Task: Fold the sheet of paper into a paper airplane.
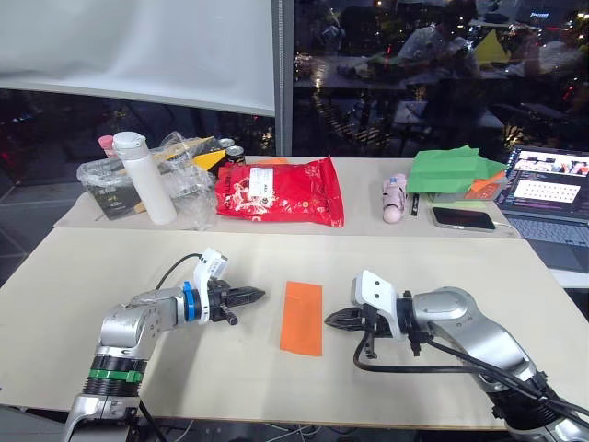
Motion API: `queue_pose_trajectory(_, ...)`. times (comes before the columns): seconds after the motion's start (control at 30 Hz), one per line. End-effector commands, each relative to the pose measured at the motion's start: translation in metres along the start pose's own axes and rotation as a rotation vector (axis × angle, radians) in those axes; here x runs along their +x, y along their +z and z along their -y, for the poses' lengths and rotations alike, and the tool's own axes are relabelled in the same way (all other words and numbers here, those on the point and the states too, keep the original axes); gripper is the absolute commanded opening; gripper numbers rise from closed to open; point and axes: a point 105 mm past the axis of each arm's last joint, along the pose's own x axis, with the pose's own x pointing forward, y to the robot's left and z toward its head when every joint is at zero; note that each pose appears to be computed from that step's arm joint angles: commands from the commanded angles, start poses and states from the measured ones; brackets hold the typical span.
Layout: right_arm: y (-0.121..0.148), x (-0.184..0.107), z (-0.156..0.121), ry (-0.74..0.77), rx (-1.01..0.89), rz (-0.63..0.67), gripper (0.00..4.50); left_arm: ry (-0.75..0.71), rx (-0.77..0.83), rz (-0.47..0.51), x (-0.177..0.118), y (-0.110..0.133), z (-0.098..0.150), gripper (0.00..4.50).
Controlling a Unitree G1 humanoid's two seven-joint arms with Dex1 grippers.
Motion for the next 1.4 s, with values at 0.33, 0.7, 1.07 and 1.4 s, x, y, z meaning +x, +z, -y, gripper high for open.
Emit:
queue_pose_trajectory(0.33, -0.003, -0.026, 0.017, -0.174, -0.009, -0.008, 0.00, -0.043, 0.122, -0.051, 0.036, -0.003, -0.001, 3.06)
queue_pose_trajectory(0.7, -0.012, -0.035, 0.017, -0.243, 0.029, -0.021, 0.00, -0.103, 0.218, -0.070, 0.016, 0.009, -0.004, 1.19)
queue_pose_trajectory(1.07, -0.006, -0.030, 0.018, -0.234, 0.005, -0.019, 0.00, -0.225, 0.457, -0.159, 0.033, -0.010, 0.015, 0.02)
queue_pose_trajectory(1.4, -0.011, -0.033, 0.020, -0.279, 0.026, -0.034, 0.00, -0.319, 0.424, -0.068, 0.059, 0.003, 0.036, 0.02)
